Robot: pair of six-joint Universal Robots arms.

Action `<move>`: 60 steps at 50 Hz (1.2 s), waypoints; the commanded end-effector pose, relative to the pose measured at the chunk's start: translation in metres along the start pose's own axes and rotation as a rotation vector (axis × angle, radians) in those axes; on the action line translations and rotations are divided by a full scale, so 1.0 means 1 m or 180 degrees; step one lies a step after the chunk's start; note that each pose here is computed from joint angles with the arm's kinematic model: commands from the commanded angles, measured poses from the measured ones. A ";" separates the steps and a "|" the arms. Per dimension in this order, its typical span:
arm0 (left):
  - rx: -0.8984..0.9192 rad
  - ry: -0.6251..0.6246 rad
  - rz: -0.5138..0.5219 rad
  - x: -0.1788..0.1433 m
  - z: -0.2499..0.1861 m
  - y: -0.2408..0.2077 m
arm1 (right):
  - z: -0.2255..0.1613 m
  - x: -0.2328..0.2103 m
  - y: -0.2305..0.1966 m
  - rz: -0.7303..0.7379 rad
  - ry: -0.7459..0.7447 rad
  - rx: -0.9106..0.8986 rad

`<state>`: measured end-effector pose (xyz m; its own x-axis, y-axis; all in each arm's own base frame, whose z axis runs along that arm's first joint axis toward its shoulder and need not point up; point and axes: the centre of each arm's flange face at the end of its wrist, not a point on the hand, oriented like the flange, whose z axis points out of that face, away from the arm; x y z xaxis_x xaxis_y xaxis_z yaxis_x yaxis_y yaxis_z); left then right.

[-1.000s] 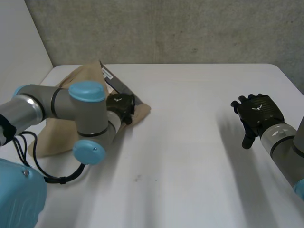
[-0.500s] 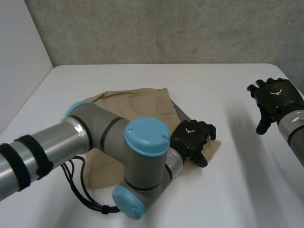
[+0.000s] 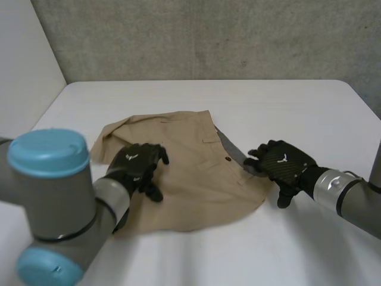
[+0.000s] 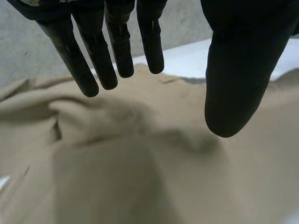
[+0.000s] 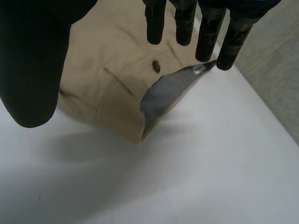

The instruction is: Fold the shorts.

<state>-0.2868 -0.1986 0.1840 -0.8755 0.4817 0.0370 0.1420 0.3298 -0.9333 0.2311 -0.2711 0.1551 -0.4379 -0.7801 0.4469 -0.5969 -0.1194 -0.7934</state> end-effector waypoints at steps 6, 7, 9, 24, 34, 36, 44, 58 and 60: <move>-0.0220 -0.0250 -0.0009 -0.011 -0.031 0.025 | 0.019 -0.002 0.015 -0.0080 -0.0078 -0.0016; -0.0226 -0.0299 -0.0008 -0.013 -0.032 0.026 | 0.022 -0.001 0.016 -0.0099 -0.0057 0.0003; -0.0257 -0.0412 -0.0007 -0.018 -0.033 0.029 | 0.024 0.000 0.017 -0.0118 -0.0036 0.0022; -0.0319 -0.0570 -0.0025 -0.032 -0.047 0.033 | 0.034 -0.001 0.021 -0.0169 -0.0062 0.0141; -0.0392 -0.0667 -0.0055 -0.040 -0.056 0.036 | 0.035 -0.001 0.018 -0.0153 -0.0117 0.0235; -0.0411 -0.0681 -0.0059 -0.041 -0.059 0.037 | 0.034 -0.001 0.016 -0.0134 -0.0124 0.0256; -0.0450 -0.0771 -0.0092 -0.049 -0.064 0.041 | 0.032 -0.006 0.004 0.0102 -0.0112 0.0249; -0.0543 -0.0998 -0.0194 -0.069 -0.050 0.050 | 0.022 -0.004 -0.015 0.0535 0.0162 0.0168; -0.0563 -0.1011 -0.0194 -0.070 -0.045 0.054 | 0.021 -0.007 -0.017 0.0555 0.0138 0.0158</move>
<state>-0.1985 -0.1662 0.1603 -0.9758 0.2145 -0.0433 0.1439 0.4801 -0.8653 0.2546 -0.2833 0.1524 -0.5497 -0.7663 0.3326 -0.4844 -0.0319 -0.8742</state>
